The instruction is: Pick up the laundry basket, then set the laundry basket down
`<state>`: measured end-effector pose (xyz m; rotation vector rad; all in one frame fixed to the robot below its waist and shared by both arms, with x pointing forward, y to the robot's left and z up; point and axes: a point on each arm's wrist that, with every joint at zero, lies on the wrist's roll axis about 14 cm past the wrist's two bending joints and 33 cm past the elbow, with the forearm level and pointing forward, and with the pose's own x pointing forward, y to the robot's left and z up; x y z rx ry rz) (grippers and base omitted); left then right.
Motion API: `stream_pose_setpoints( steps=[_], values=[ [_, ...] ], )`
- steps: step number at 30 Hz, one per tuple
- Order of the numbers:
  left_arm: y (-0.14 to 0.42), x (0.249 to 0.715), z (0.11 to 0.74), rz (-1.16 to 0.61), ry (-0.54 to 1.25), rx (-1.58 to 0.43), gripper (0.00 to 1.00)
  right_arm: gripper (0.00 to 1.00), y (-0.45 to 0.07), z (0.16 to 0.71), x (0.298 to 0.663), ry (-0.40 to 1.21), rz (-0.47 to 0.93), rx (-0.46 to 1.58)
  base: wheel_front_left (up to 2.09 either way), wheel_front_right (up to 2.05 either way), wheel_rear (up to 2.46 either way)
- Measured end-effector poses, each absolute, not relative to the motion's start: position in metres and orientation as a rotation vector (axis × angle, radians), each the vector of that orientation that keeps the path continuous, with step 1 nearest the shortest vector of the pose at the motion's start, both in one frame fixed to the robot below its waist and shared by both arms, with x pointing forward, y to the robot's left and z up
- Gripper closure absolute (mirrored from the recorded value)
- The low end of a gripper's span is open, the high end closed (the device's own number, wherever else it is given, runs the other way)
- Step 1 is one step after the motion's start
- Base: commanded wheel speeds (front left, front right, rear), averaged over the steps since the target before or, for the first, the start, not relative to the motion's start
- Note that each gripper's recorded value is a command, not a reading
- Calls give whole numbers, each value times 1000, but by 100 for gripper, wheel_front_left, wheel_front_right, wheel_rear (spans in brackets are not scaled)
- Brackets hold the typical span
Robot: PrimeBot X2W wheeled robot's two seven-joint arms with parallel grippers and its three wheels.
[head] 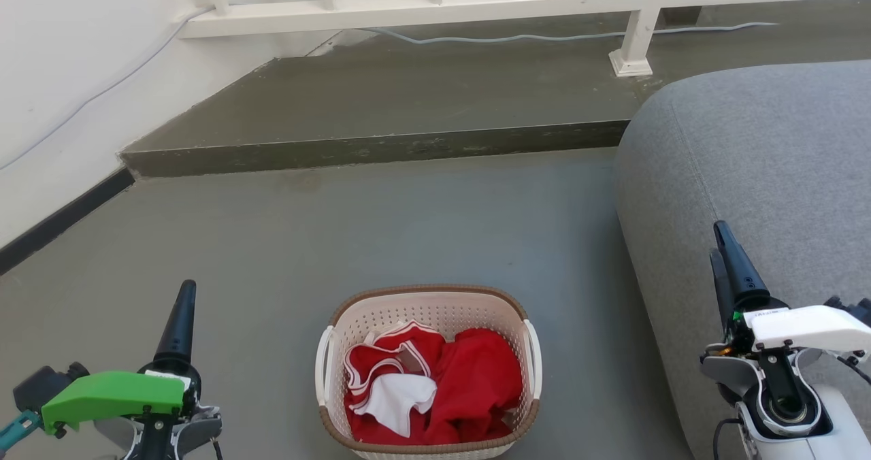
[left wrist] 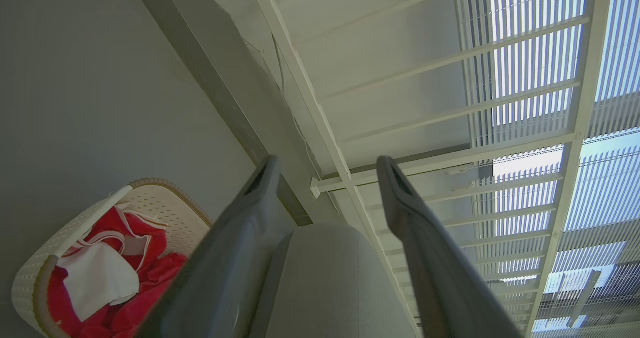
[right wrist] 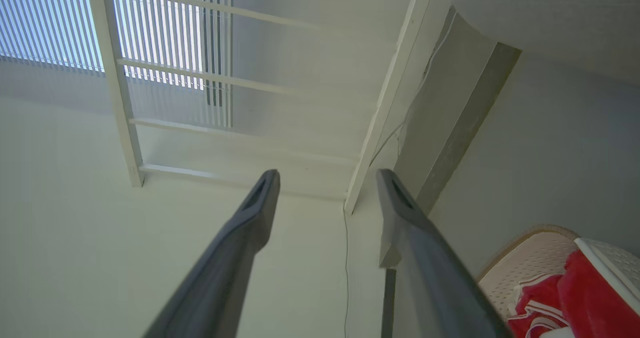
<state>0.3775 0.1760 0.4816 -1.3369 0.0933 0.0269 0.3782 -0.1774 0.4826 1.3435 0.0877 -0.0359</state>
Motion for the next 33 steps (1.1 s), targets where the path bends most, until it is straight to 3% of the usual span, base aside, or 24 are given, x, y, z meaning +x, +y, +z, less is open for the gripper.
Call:
stream_pose_setpoints(
  steps=[33],
  values=[
    [162, 385, 502, -69, 49, -716, 0, 0, -152, 493, 384, 92, 76, 743, 0, 0, 0]
  ],
)
